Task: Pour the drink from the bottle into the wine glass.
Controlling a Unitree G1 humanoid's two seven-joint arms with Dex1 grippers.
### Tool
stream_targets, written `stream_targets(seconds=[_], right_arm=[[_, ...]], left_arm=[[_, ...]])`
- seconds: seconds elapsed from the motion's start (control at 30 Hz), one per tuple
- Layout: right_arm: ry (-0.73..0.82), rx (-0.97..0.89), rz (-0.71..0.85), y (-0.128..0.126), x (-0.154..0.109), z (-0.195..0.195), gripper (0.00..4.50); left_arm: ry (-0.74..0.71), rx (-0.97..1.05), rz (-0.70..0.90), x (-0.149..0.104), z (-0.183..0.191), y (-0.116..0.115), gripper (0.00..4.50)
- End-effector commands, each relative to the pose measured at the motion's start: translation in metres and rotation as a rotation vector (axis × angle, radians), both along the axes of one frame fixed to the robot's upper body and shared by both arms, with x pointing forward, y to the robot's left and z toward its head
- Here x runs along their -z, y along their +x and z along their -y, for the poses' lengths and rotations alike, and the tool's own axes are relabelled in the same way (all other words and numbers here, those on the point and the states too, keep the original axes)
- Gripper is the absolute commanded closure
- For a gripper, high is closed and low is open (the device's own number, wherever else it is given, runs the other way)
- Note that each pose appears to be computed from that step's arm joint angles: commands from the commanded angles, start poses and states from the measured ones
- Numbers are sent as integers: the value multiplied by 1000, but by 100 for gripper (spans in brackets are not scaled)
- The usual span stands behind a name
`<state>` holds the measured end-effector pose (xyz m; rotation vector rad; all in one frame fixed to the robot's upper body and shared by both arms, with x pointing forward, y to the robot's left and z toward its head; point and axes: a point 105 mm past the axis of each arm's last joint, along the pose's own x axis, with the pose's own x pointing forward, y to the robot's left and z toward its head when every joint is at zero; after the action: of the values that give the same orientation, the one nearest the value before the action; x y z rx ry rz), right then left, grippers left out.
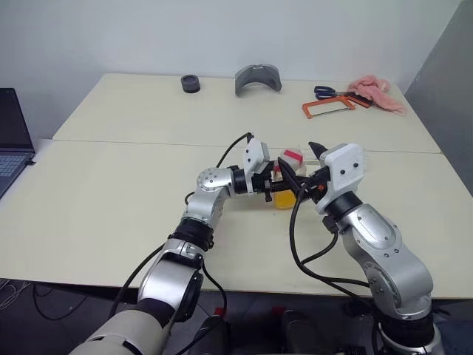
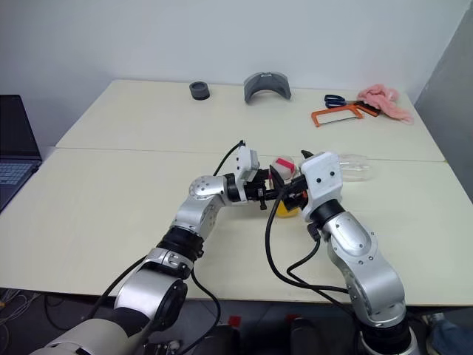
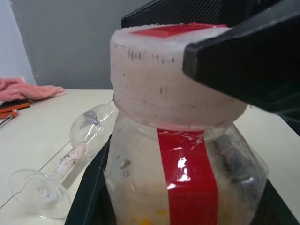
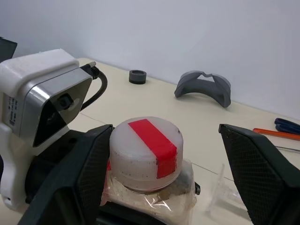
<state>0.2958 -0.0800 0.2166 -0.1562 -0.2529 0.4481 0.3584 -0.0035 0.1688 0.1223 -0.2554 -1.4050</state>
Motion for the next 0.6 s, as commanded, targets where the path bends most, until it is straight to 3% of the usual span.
stream_targets(seconds=[0.03, 0.17, 0.3, 0.5, 0.6], right_arm=[[20, -9, 59, -3, -13, 1, 127], [14, -59, 46, -4, -11, -3, 261], [-51, -217, 45, -10, -10, -11, 269], [-372, -619, -10, -16, -13, 0, 269], [-386, -718, -84, -17, -17, 6, 269]], left_arm=[[-15, 7, 66, -15, 1, -1, 277], [-10, 10, 66, -15, 0, -1, 277], [4, 44, 64, -15, -1, -4, 277], [77, 142, 80, -15, -6, -10, 278], [84, 156, 85, -17, -6, -10, 278]])
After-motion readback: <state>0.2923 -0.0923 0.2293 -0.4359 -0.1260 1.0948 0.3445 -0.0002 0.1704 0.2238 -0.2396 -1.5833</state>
